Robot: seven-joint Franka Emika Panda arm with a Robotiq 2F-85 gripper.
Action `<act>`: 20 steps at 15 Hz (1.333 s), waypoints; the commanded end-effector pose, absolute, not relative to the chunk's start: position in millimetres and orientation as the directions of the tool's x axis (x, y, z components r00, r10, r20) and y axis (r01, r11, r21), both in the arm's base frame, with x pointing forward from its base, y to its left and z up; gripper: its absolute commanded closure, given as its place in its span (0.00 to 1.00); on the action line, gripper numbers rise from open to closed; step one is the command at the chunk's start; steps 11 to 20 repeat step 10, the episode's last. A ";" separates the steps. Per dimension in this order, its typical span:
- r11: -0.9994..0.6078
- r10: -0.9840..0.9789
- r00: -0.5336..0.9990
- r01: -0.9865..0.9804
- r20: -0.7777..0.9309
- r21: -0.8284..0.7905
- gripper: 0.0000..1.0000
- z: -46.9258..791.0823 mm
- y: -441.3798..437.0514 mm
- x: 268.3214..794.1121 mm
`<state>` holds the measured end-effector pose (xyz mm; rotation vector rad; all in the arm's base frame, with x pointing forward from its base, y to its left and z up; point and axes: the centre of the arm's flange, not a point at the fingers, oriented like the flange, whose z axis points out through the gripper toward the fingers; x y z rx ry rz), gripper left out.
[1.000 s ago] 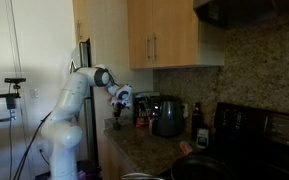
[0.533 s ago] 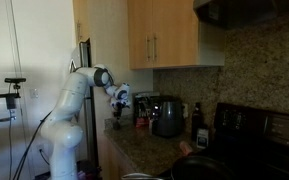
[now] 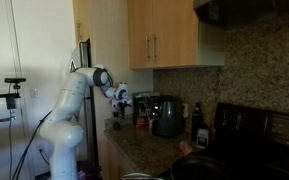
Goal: Move the spice bottle to the left
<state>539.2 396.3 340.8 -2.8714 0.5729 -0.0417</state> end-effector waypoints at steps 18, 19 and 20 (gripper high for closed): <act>-0.807 -0.588 0.783 -0.553 0.203 -0.204 0.00 489.4 361.1 517.4; -0.807 -0.588 0.783 -0.553 0.203 -0.204 0.00 489.4 361.1 517.4; -0.807 -0.588 0.783 -0.553 0.203 -0.204 0.00 489.4 361.1 517.4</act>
